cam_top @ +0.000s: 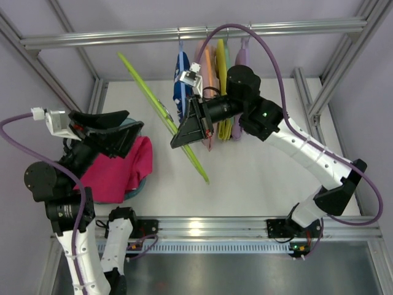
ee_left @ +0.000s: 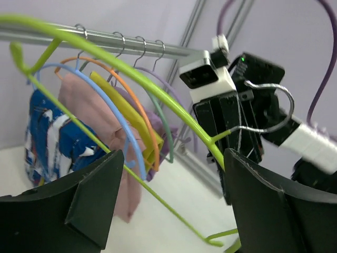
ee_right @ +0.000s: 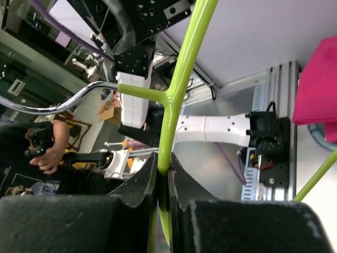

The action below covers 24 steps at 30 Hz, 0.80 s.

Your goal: Remove the trousers from the hanger

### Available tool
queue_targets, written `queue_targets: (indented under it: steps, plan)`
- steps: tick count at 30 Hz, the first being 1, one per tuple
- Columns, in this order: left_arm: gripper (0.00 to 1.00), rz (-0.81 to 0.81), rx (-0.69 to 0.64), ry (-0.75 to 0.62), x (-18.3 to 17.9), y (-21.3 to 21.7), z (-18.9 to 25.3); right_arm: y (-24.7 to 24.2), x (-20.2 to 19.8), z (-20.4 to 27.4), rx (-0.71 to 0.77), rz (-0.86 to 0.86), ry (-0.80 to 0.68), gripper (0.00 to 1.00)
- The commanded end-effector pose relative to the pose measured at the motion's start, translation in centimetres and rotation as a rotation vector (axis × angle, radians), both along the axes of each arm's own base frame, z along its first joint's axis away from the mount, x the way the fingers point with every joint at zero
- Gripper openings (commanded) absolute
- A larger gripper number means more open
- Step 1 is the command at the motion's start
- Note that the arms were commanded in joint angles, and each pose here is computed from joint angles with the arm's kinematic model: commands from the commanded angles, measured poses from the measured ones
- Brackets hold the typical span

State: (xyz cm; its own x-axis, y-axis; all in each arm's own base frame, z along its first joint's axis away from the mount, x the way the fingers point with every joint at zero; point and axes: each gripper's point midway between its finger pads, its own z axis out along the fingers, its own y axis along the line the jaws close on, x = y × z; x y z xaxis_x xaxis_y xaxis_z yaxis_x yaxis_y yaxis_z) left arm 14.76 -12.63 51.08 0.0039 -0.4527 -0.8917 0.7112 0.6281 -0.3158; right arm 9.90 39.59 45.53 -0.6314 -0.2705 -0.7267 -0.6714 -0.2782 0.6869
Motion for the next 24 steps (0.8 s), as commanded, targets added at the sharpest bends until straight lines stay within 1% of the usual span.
queue_targets:
  steps: [1, 3, 4, 6, 8, 13, 18, 20, 22, 24]
  plan:
    - [0.81, 0.011, -0.273, 0.166, 1.0, 1.0, 2.0, 0.5, -0.5, 3.8, 0.164, -0.006, -0.155, 0.00]
    - [0.79, 0.012, -0.346, 0.181, 1.0, 1.4, 3.5, 0.9, -0.8, 3.6, 0.172, 0.008, -0.178, 0.00]
    - [0.73, 0.005, -0.366, 0.193, 1.5, 1.5, 3.8, 1.1, -1.4, 3.5, 0.175, 0.021, -0.187, 0.00]
    - [0.66, -0.002, -0.435, 0.229, 1.8, 1.9, 4.6, 1.5, -1.7, 3.2, 0.186, 0.021, -0.225, 0.00]
    - [0.64, -0.001, -0.478, 0.268, 2.6, 2.3, 4.6, 1.8, -2.3, 3.2, 0.183, 0.032, -0.242, 0.00]
    - [0.61, -0.003, -0.510, 0.308, 3.7, 2.7, 4.1, 2.9, -2.5, 3.0, 0.182, 0.050, -0.253, 0.00]
    - [0.47, -0.013, -0.534, 0.329, 3.7, 2.6, 4.1, 4.3, -2.9, 2.1, 0.170, 0.086, -0.243, 0.00]
    - [0.47, -0.023, -0.531, 0.325, 3.5, 2.5, 4.3, 5.0, -3.2, 1.7, 0.167, 0.102, -0.231, 0.00]
    - [0.50, -0.032, -0.522, 0.317, 3.4, 2.4, 4.1, 5.6, -3.1, 1.7, 0.170, 0.108, -0.204, 0.00]
    - [0.49, -0.038, -0.517, 0.323, 3.3, 2.2, 3.8, 5.9, -3.0, 1.9, 0.178, 0.108, -0.196, 0.00]
